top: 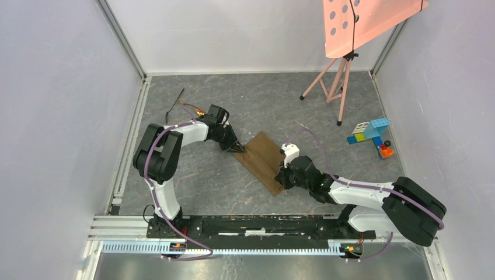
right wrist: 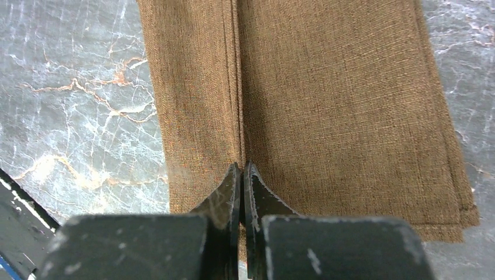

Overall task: Fold the napkin into a case and place the utensils inside
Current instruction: Fold the lower triangle-folded napkin at the center of the board, then smooth out the 2/3-rectangle-folded napkin at the center of the board.

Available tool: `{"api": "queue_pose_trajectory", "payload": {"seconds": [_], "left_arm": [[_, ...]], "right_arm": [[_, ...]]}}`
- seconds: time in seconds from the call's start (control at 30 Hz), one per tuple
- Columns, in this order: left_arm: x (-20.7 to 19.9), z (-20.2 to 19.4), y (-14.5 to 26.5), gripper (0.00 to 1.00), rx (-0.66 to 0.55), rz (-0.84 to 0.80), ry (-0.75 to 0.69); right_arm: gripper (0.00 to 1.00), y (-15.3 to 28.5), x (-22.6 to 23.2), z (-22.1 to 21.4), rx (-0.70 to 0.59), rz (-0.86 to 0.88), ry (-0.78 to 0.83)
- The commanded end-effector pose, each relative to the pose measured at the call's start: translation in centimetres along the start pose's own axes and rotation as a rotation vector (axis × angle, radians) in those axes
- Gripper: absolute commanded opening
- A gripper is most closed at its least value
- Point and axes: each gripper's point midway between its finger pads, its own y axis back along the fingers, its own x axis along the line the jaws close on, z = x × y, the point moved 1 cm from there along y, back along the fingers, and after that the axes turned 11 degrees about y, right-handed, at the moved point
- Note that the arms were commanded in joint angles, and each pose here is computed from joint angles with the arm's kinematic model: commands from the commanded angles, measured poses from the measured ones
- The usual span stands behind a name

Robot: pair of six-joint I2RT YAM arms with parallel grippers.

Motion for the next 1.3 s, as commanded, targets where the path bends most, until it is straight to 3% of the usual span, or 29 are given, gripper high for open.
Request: {"api": "queue_pose_trajectory", "payload": {"seconds": [0.0,0.1,0.23,0.37,0.47,0.63,0.73,1.0,1.27], "left_arm": [[-0.7,0.5,-0.1,0.16,-0.01,-0.022,-0.088],[-0.5,0.5,-0.3,0.16,-0.004,-0.016,-0.088],[0.2,-0.1,-0.7,0.13,0.029,-0.007,-0.072],[0.8,-0.4,-0.6,0.12,0.025,0.005,-0.077],[1.0,-0.5,-0.6,0.12,0.03,0.009,-0.078],[1.1,-0.4,-0.8,0.12,0.032,0.015,-0.079],[1.1,-0.4,-0.8,0.11,0.033,0.028,-0.087],[1.9,-0.2,-1.0,0.11,0.033,0.066,-0.085],[2.8,-0.1,-1.6,0.1,0.038,0.106,-0.078]], "right_arm": [[0.0,0.6,-0.6,-0.2,-0.017,-0.032,-0.031],[0.04,0.5,-0.7,-0.8,-0.005,-0.031,-0.025],[0.31,0.2,-1.3,0.5,0.018,-0.069,0.053],[0.56,0.1,-0.9,5.6,-0.05,-0.077,0.13],[0.74,-1.2,1.6,8.9,-0.119,0.052,0.158],[0.74,-4.9,8.4,12.2,-0.18,0.463,0.168],[0.73,-6.5,9.6,12.4,-0.204,0.592,0.147],[0.7,-8.9,8.8,9.3,-0.151,0.648,0.094],[0.71,-4.0,7.5,2.5,-0.067,0.658,0.024]]}}
